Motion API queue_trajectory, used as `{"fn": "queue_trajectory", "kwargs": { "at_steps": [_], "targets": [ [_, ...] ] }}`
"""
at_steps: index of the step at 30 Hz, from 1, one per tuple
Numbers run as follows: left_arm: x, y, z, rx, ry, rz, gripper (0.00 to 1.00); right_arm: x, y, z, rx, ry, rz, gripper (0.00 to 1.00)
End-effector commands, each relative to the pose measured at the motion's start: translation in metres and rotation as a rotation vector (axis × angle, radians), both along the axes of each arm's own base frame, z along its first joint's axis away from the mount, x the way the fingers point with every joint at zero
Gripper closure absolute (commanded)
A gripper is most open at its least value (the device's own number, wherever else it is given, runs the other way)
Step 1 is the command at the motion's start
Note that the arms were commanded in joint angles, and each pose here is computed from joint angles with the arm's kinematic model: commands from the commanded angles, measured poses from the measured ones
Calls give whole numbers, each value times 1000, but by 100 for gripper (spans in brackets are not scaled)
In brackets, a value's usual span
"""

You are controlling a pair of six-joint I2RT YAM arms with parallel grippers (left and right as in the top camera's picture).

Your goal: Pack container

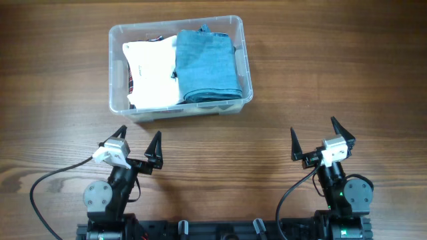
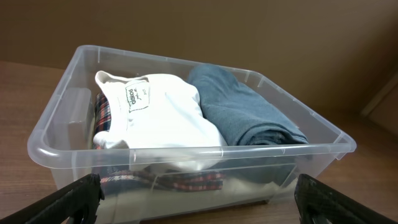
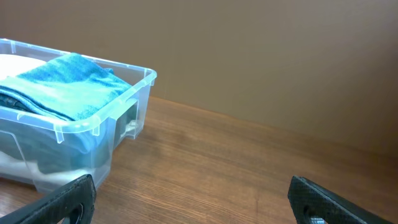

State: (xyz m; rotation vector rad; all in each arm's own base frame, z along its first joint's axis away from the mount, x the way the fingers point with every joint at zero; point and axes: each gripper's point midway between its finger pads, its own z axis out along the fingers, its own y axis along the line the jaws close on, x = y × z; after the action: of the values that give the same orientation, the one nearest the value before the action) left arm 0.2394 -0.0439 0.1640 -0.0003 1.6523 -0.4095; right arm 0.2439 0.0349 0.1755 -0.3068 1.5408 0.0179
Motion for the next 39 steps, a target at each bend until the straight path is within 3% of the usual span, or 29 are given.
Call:
{"fn": "queue_trajectory", "kwargs": {
  "at_steps": [1,39],
  "targets": [
    [0,-1,-1,4,-5,-8,0,0,-4,3,-24,-22,-23,0],
    [0,-1,-1,4,-5,-8,0,1,-15,2,-24,-14,-65,0]
  ]
}}
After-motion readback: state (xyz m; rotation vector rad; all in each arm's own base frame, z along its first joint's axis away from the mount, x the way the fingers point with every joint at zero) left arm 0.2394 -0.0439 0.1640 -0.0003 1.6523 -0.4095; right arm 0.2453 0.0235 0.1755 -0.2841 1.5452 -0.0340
